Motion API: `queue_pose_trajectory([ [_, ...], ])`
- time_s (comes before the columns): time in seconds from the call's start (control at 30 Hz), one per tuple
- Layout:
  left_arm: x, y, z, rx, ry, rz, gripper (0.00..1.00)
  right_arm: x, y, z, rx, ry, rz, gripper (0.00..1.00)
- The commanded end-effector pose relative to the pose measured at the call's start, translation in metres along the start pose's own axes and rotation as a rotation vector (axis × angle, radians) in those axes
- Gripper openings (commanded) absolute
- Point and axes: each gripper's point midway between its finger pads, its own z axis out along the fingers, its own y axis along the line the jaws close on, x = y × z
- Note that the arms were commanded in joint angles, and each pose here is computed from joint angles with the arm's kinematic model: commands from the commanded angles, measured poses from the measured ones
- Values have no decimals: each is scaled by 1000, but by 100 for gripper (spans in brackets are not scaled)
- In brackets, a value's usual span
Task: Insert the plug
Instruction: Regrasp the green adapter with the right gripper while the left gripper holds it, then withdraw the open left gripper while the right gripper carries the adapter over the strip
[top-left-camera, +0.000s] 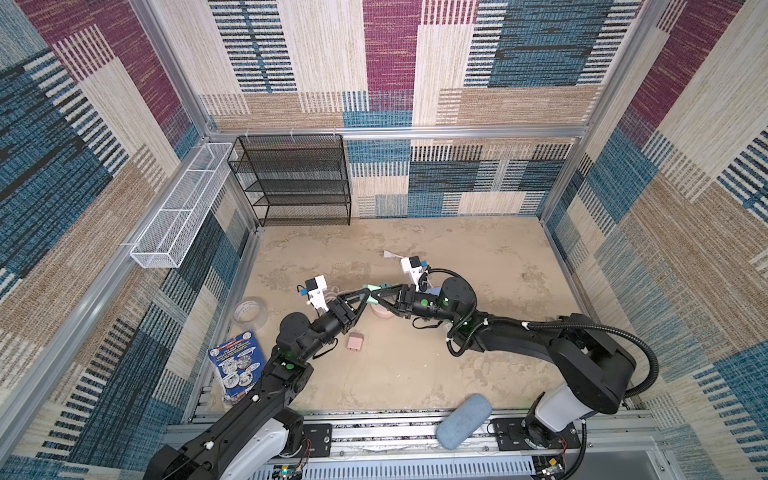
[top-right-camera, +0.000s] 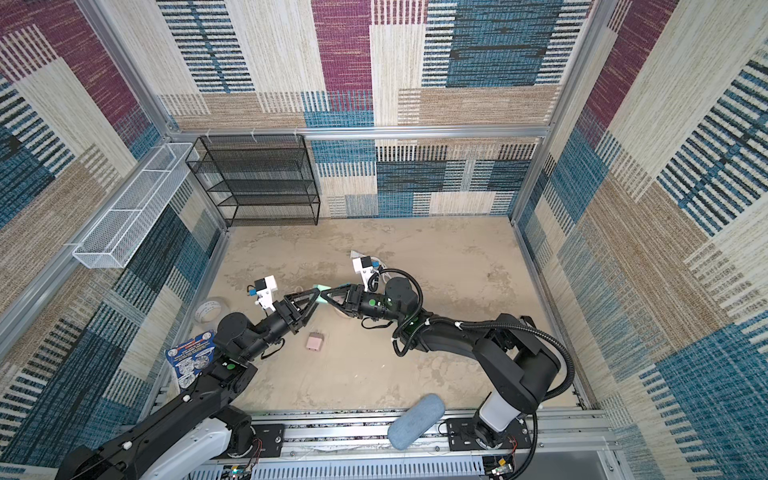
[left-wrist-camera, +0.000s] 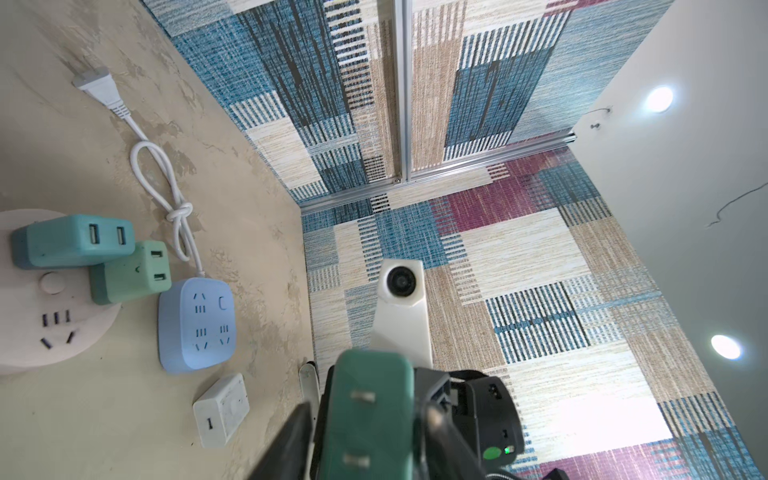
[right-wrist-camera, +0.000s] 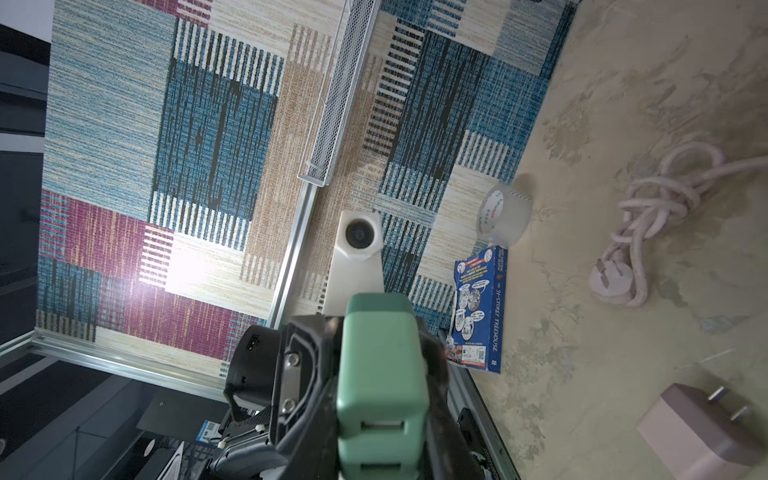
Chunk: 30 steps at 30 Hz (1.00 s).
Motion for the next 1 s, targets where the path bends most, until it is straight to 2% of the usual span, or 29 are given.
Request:
queue_pose_trajectory([
  [0.0,4,23,-12,-198,60,84,100,-2,-8,5,111,53,-97,0],
  [0.17,-31,16,-63,-557,14,396,100,-17,-40,-2,496,145,-257,0],
  [0.23,-44,12,-80,-677,6,510,100,-25,-46,-10,596,147,-299,0],
  [0.33,-52,9,-95,-796,43,603,98,-32,-51,-20,696,147,-334,0],
  [0.43,-54,12,-96,-847,95,642,96,-28,-51,-20,708,196,-342,0],
  [0.57,-55,21,-91,-880,151,648,93,-30,-69,-26,852,266,-329,0],
  [0.7,-53,26,-82,-855,172,634,91,-31,-85,-32,978,315,-348,0],
  [0.8,-52,32,-79,-836,176,610,91,-43,-75,-25,998,265,-381,0],
  [0.97,-45,39,-72,-787,197,541,90,-49,-75,-20,1023,295,-406,0],
])
